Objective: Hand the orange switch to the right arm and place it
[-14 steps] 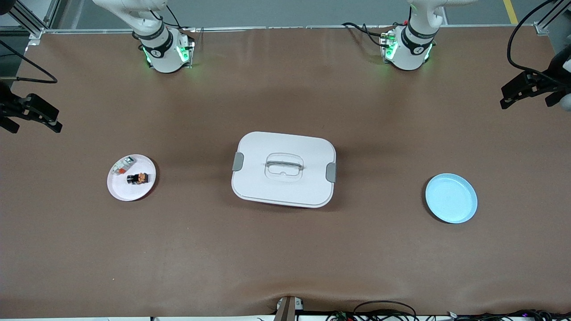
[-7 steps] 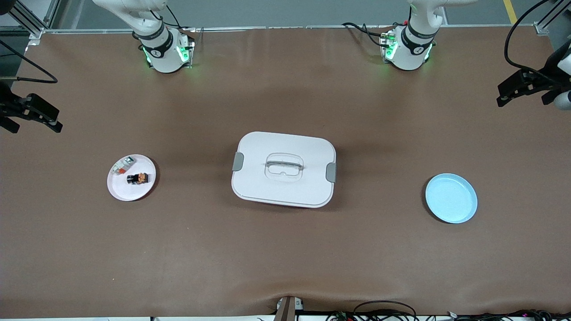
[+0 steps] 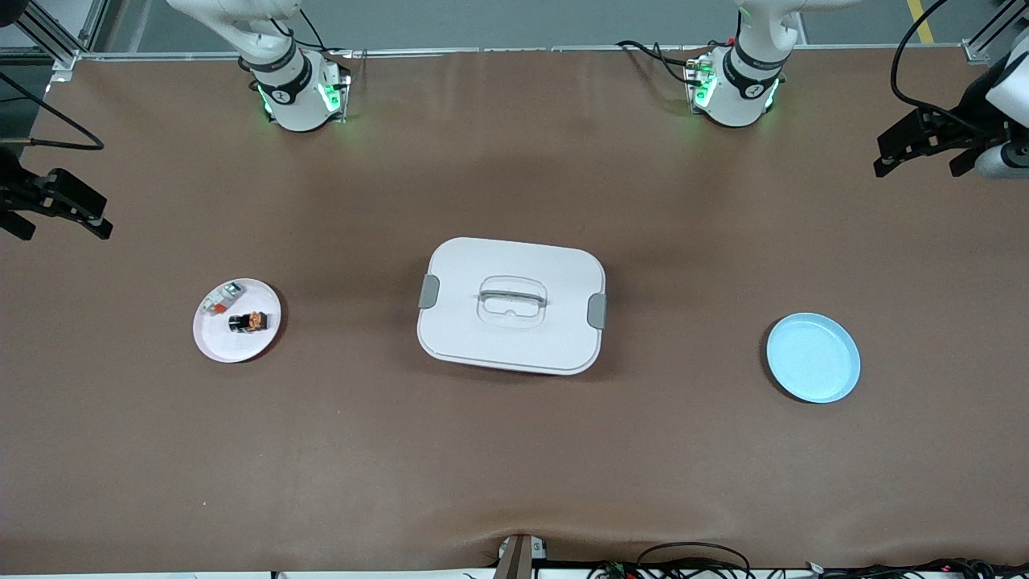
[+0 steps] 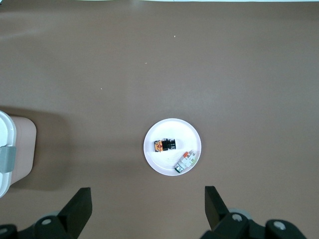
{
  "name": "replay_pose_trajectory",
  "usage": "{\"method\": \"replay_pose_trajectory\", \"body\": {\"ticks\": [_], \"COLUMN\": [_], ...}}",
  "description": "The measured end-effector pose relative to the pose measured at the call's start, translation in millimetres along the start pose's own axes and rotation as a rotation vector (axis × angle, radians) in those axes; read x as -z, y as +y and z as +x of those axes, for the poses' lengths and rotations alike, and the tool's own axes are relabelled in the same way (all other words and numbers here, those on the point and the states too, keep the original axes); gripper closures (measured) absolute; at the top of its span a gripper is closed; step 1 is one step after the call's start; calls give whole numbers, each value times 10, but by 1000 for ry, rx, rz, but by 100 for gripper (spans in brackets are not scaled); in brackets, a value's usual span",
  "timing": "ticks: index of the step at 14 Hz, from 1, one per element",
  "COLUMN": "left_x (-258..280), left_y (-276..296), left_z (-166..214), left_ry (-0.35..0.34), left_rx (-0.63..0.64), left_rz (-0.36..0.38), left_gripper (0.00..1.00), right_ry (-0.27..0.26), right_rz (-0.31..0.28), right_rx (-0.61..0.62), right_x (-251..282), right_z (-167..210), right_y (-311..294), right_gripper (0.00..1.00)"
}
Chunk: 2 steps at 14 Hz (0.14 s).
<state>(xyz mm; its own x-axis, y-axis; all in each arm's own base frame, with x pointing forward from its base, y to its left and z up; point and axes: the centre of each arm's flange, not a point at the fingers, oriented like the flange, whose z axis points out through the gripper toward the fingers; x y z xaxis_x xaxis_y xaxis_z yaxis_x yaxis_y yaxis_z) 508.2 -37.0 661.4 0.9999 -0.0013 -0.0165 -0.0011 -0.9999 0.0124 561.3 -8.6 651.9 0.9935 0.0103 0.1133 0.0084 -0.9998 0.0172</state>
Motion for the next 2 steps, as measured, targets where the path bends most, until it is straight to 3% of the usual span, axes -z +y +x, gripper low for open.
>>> {"method": "replay_pose_trajectory", "body": {"ticks": [2], "left_x": [30], "left_y": [1], "left_z": [-19], "left_ry": [10], "left_rx": [0], "left_rz": [-1], "left_gripper": [0], "right_ry": [0], "right_rz": [0], "right_rx": [0], "right_x": [0], "right_z": [0], "right_y": [0], "right_gripper": [0]}}
